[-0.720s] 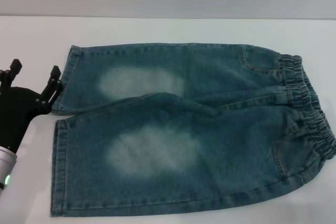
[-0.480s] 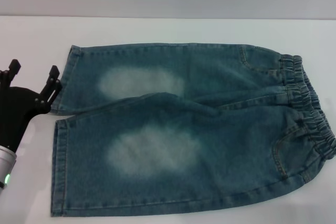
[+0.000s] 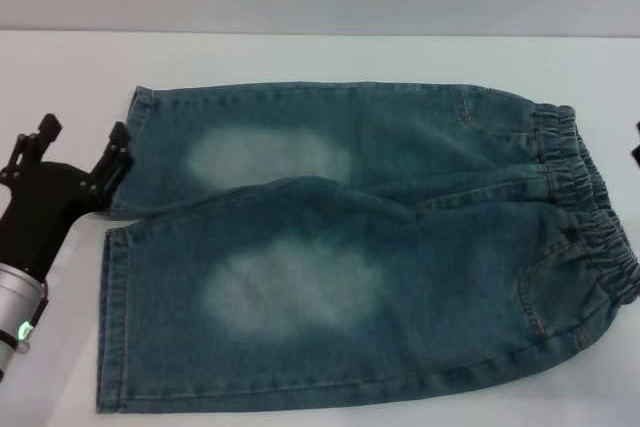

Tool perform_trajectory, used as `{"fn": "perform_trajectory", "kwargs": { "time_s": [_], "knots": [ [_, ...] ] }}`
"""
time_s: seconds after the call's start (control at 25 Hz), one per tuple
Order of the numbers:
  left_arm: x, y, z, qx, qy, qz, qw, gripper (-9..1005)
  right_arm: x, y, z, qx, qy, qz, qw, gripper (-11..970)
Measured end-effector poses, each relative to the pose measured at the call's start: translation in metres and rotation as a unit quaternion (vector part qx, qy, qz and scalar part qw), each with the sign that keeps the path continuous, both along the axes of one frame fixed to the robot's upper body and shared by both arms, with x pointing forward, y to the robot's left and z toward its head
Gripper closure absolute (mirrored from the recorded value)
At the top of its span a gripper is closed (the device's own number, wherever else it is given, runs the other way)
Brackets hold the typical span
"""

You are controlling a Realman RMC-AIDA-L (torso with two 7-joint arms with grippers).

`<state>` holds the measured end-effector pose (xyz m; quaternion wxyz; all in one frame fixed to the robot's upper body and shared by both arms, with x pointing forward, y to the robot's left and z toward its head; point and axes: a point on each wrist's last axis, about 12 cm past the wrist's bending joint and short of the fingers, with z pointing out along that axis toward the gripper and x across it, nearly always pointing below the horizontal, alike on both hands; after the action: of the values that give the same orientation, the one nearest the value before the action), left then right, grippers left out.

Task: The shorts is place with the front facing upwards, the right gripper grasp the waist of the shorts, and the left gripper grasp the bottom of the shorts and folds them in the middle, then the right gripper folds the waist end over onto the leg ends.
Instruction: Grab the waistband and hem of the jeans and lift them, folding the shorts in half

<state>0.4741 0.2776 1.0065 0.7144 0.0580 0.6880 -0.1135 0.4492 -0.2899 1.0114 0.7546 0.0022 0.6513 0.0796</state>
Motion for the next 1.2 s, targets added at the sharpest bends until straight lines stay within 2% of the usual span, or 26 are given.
{"fn": "perform_trajectory", "kwargs": {
  "time_s": [0.16,0.28,0.44,0.6,0.76,0.8,0.84,1.04,1.12,1.2],
  "knots": [
    [0.004,-0.001,0.007,-0.006,-0.013,-0.029,0.999,162,0.009,0.007,0.002,0.024,0.009,0.004,1.000,135],
    [0.013,-0.002,0.011,-0.021,0.001,-0.037,0.999,161,0.021,0.012,0.007,0.043,0.015,0.011,0.999,134],
    [0.034,-0.012,0.017,-0.018,0.029,-0.045,0.998,161,0.038,0.019,0.015,0.050,0.027,0.030,0.998,134],
    [0.055,-0.026,0.030,0.013,0.039,-0.053,0.998,160,0.060,0.017,0.030,0.053,0.057,0.044,0.996,134],
    [0.078,-0.044,0.053,0.027,0.065,-0.048,0.996,159,0.092,0.018,0.055,0.036,0.080,0.055,0.995,135],
    [0.083,-0.050,0.062,0.028,0.075,-0.050,0.996,159,0.109,0.017,0.072,0.031,0.106,0.050,0.993,135],
    [0.087,-0.054,0.069,0.034,0.091,-0.051,0.994,158,0.109,0.017,0.072,0.031,0.106,0.050,0.993,135],
    [0.100,-0.069,0.097,0.057,0.159,-0.041,0.985,159,0.143,0.010,0.110,0.045,0.186,0.027,0.981,136],
    [0.105,-0.071,0.107,0.069,0.188,-0.037,0.979,159,0.150,0.008,0.122,0.061,0.227,0.017,0.972,135],
    [0.109,-0.072,0.117,0.081,0.224,-0.037,0.971,160,0.149,0.008,0.135,0.083,0.272,0.012,0.959,135]
  ]
}}
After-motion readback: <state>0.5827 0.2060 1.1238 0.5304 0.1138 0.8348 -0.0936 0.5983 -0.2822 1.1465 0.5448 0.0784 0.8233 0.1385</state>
